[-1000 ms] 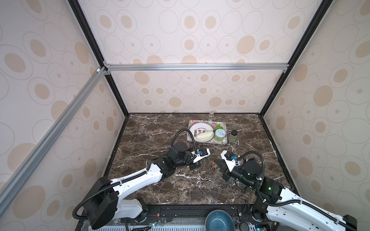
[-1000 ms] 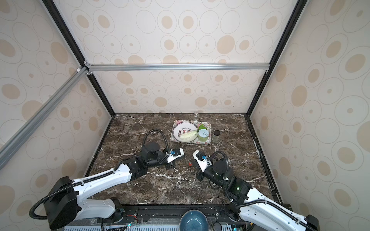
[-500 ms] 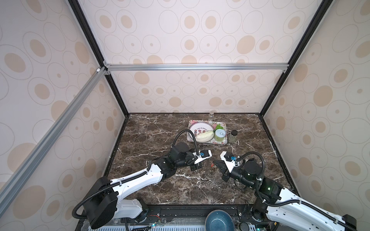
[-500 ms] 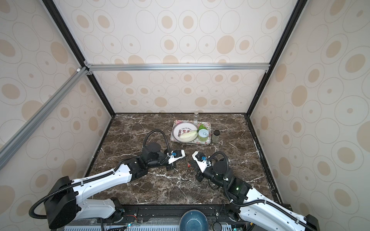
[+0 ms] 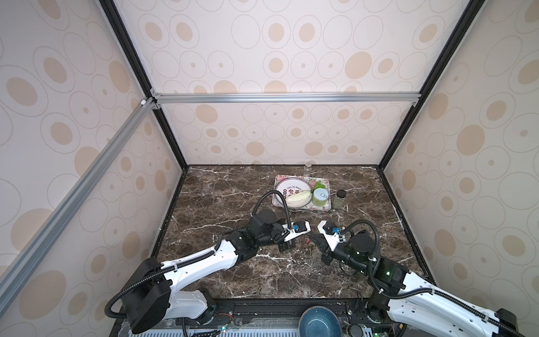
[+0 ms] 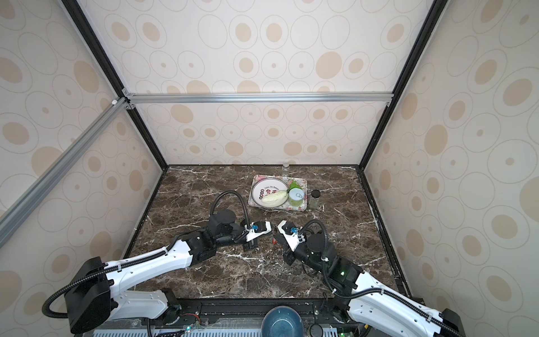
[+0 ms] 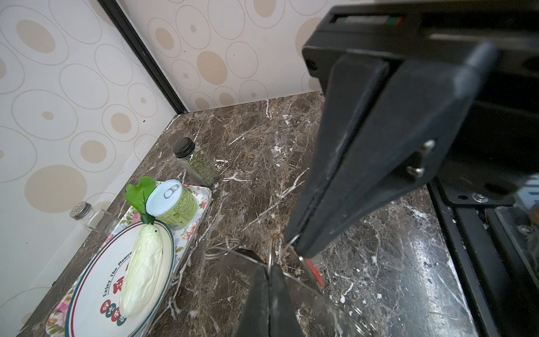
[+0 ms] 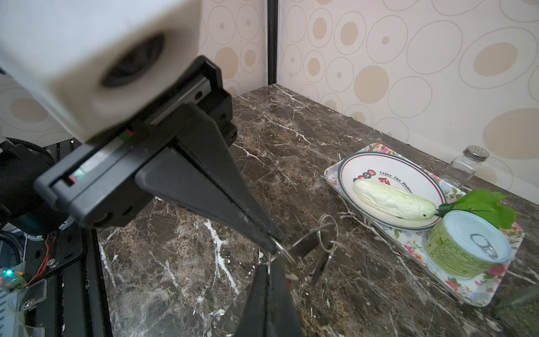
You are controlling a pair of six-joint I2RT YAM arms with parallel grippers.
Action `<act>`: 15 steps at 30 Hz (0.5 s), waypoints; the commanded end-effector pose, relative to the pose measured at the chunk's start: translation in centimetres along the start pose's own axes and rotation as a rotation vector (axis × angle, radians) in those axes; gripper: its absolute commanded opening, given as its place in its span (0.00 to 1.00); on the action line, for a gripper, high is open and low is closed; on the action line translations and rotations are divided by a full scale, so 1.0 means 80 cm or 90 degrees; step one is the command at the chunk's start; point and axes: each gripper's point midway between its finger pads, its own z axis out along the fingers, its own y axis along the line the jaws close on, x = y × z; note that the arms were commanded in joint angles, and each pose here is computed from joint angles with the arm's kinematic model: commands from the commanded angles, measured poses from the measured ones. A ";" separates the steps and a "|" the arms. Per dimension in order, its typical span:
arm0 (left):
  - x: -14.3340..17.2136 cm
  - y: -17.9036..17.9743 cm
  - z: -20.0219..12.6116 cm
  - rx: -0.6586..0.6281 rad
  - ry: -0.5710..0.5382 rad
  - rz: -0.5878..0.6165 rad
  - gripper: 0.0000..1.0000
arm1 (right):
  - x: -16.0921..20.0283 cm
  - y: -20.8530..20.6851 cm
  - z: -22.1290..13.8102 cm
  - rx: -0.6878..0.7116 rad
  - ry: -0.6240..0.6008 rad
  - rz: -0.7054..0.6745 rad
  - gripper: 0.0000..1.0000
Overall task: Attach keys to a key ring
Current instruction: Insert the key into the keyring.
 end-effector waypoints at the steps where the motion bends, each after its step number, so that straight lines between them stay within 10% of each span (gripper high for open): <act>1: -0.040 0.004 -0.003 0.006 -0.046 0.037 0.00 | -0.013 -0.003 -0.002 0.010 -0.019 0.000 0.00; 15: -0.046 -0.002 -0.005 0.014 -0.054 0.040 0.00 | -0.012 -0.015 -0.004 0.047 -0.016 0.005 0.00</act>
